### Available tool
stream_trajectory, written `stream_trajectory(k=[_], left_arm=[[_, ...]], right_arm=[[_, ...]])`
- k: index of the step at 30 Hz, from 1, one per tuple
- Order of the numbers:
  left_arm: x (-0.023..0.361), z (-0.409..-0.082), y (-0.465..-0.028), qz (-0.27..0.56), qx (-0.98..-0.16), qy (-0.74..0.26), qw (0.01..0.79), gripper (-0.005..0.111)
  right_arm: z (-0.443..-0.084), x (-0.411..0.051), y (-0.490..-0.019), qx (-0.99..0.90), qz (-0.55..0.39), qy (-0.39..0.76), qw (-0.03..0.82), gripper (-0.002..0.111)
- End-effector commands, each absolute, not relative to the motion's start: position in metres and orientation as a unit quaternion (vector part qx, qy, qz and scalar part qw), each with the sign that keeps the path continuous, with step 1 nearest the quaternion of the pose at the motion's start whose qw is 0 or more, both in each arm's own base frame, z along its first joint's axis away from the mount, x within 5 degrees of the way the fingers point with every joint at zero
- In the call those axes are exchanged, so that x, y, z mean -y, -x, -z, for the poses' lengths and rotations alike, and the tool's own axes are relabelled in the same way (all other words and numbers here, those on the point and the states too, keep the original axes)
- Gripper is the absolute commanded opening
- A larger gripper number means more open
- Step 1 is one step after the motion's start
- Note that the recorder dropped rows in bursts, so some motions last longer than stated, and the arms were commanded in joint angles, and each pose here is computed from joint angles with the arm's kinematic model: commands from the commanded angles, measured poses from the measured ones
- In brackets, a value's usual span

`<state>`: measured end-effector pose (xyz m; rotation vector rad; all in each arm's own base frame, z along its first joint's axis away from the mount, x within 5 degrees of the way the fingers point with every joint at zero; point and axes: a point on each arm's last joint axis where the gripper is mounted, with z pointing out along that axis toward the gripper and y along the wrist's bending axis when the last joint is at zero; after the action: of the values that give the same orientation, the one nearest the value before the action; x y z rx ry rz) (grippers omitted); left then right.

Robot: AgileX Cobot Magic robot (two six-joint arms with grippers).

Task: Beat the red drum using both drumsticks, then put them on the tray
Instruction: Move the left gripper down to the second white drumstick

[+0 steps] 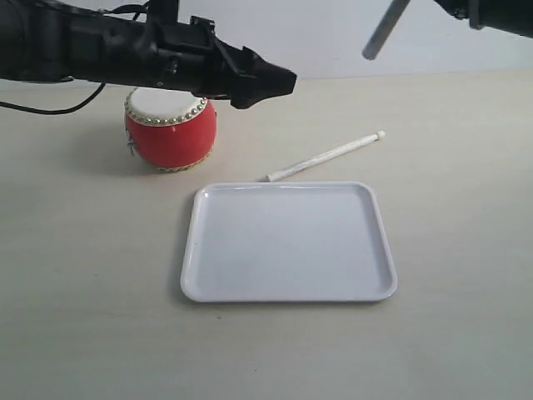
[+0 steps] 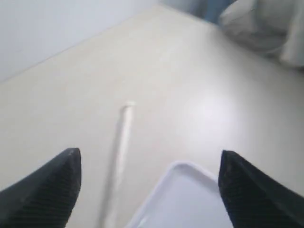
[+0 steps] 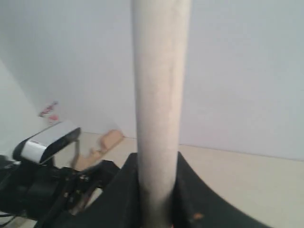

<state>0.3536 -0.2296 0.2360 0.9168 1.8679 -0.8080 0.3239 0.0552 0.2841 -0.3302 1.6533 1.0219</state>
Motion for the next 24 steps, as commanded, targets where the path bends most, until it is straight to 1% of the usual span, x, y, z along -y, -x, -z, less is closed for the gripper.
stream_trajectory(k=[1, 5, 9, 11, 14, 17, 21, 24], left_arm=[[0.253, -0.249, -0.355, 0.205, -0.770, -0.376, 0.473, 0.075], [0.278, -0.265, -0.349, 0.217, -0.761, -0.388, 0.472, 0.074], [0.295, -0.264, -0.357, 0.195, -0.769, -0.403, 0.457, 0.074], [0.299, -0.257, -0.364, 0.170, -0.781, -0.421, 0.429, 0.074], [0.300, -0.246, -0.379, 0.122, -0.826, -0.408, 0.370, 0.074], [0.306, -0.236, -0.390, 0.065, -0.850, -0.417, 0.314, 0.074], [0.323, -0.228, -0.395, 0.045, -0.859, -0.445, 0.249, 0.074], [0.340, -0.220, -0.400, 0.038, -0.855, -0.467, 0.224, 0.074]], right_arm=[[-0.290, -0.043, -0.327, -0.750, -0.346, 0.134, 0.548, 0.000], [-0.298, -0.045, -0.328, -0.786, -0.327, 0.176, 0.495, 0.000], [-0.299, -0.044, -0.328, -0.802, -0.319, 0.183, 0.470, 0.000], [-0.299, -0.044, -0.328, -0.803, -0.318, 0.182, 0.471, 0.000], [-0.299, -0.044, -0.328, -0.803, -0.318, 0.182, 0.471, 0.000], [-0.299, -0.044, -0.328, -0.802, -0.316, 0.185, 0.473, 0.000], [-0.299, -0.044, -0.328, -0.802, -0.315, 0.186, 0.473, 0.000], [-0.298, -0.044, -0.328, -0.803, -0.312, 0.190, 0.471, 0.000]])
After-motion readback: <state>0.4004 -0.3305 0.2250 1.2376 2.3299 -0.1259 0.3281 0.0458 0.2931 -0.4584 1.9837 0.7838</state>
